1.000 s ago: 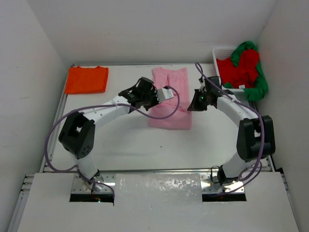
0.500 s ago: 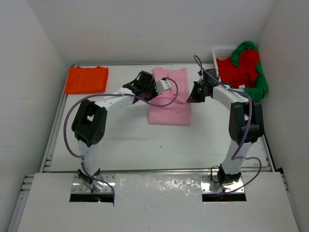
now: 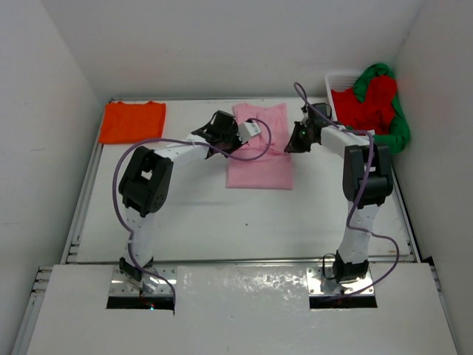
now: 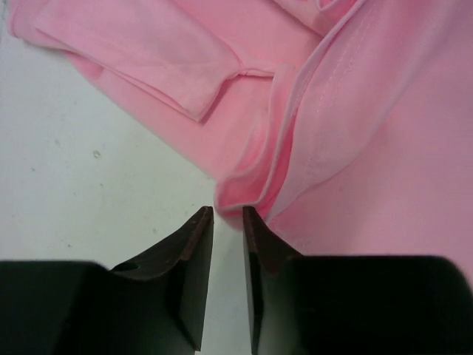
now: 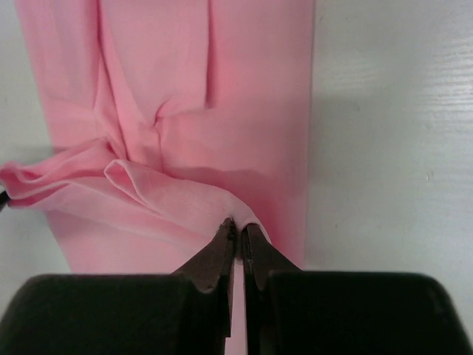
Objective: Fold and stack the t-shirts
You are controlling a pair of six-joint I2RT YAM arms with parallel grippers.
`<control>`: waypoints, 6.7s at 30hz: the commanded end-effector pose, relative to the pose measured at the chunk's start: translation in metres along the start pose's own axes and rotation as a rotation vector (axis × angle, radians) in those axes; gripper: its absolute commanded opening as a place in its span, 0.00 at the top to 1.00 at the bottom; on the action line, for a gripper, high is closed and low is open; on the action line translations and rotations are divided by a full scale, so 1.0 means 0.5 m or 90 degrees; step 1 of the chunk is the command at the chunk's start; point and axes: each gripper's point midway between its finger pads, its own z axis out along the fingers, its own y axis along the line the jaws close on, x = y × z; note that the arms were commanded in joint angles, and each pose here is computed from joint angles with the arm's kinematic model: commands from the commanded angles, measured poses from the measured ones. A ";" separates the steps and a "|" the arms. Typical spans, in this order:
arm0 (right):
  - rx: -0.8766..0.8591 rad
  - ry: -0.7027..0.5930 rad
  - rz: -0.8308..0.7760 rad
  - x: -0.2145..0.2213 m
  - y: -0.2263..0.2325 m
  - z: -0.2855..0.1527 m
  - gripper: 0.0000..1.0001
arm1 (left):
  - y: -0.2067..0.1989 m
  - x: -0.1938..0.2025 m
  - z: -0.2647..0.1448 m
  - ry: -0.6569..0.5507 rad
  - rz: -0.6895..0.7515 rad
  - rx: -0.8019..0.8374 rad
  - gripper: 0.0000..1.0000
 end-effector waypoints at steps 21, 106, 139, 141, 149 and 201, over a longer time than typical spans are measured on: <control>-0.161 -0.117 -0.116 -0.019 0.143 -0.073 0.98 | 0.103 -0.102 -0.089 -0.075 -0.202 0.049 0.87; 0.051 0.093 0.044 0.259 -0.032 -0.030 1.00 | -0.184 0.149 -0.018 0.089 0.109 0.125 1.00; -0.101 0.108 -0.197 0.383 0.164 -0.398 1.00 | -0.357 0.126 -0.487 0.138 0.045 0.336 1.00; -0.095 0.109 -0.207 0.363 0.170 -0.385 1.00 | -0.321 0.101 -0.480 0.113 0.000 0.331 1.00; -0.095 0.047 -0.164 0.198 0.195 -0.307 1.00 | -0.176 0.056 -0.386 0.102 -0.140 0.281 1.00; -0.055 -0.217 -0.202 -0.119 0.164 -0.076 0.92 | 0.285 -0.027 -0.154 -0.091 -0.444 -0.010 0.73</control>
